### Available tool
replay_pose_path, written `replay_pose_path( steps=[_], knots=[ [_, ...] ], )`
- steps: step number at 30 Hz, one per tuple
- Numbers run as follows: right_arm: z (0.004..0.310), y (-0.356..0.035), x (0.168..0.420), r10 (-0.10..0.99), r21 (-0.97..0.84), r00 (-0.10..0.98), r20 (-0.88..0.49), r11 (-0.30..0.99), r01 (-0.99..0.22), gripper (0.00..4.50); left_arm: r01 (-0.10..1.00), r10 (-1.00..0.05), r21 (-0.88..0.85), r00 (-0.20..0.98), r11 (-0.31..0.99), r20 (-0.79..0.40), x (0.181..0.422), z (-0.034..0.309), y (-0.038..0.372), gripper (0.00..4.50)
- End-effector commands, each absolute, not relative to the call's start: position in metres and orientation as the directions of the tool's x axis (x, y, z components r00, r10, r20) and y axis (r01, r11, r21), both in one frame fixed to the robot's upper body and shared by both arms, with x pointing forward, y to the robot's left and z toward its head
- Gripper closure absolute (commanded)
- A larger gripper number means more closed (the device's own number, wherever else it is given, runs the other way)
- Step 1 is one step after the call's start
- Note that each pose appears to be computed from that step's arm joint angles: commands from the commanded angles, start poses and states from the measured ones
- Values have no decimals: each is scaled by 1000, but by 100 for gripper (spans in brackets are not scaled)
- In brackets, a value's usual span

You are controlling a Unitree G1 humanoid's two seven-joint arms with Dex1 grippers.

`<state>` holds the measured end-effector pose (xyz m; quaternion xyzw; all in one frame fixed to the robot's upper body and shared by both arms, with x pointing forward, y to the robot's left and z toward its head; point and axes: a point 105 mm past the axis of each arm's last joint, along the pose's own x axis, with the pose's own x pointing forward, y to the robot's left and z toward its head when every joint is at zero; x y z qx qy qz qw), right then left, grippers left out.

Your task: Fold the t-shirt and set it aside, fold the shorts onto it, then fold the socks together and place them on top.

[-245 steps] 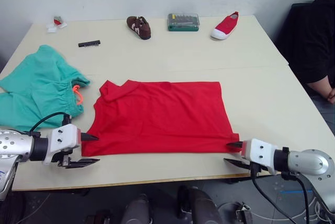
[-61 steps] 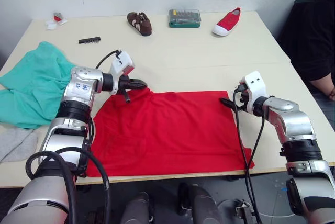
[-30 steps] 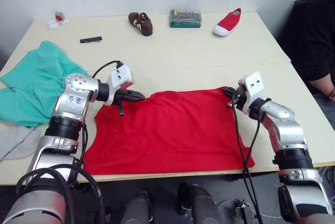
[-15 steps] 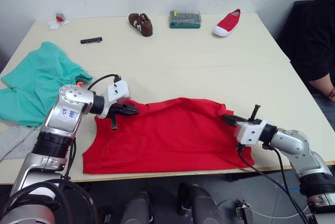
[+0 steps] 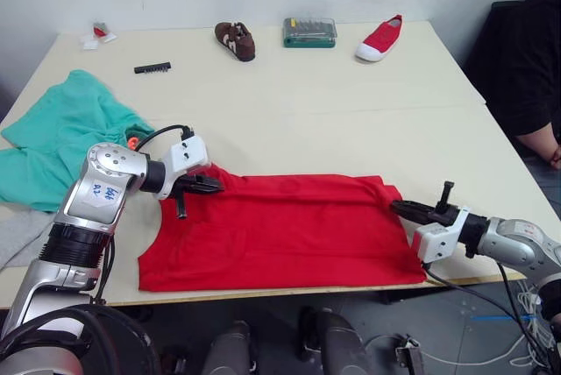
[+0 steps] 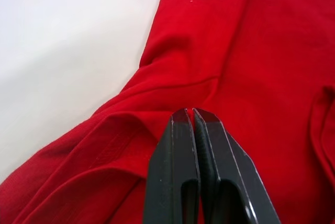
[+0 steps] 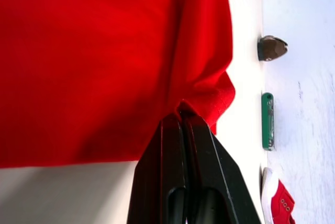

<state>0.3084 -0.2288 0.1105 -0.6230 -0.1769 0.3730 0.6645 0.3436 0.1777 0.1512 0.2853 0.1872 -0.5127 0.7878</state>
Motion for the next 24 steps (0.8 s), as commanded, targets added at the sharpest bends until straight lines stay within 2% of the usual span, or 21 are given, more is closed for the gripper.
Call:
replay_pose_path(
  steps=[1,3,4,6,10,13,17,20,24],
  knots=[
    [116,-224,310,731,-961,652,-202,-20,-275,447,918,-720,250,395,306,-570,340,155,175,450],
    [114,-221,304,746,-952,628,-221,-25,-306,412,924,-730,230,381,304,-567,336,157,175,450],
    [115,-220,300,753,-948,617,-227,-26,-316,395,928,-735,219,373,302,-566,333,159,177,403],
    [120,-219,294,761,-945,608,-227,-20,-327,327,934,-746,198,357,297,-563,327,163,179,350],
    [160,-218,296,729,-888,677,-99,242,-391,189,953,-824,92,295,287,-484,307,192,183,225],
    [184,-208,304,703,-765,711,-17,448,-462,189,935,-852,54,343,351,-395,311,212,187,225],
    [197,-188,313,685,-594,728,23,595,-541,189,886,-831,60,452,459,-325,332,224,193,225],
    [196,-163,322,698,-455,716,26,646,-613,251,846,-790,106,527,522,-314,352,220,192,290],
    [169,-121,344,699,-405,712,-67,633,-659,390,850,-737,195,523,490,-428,369,184,175,418]
  ],
)
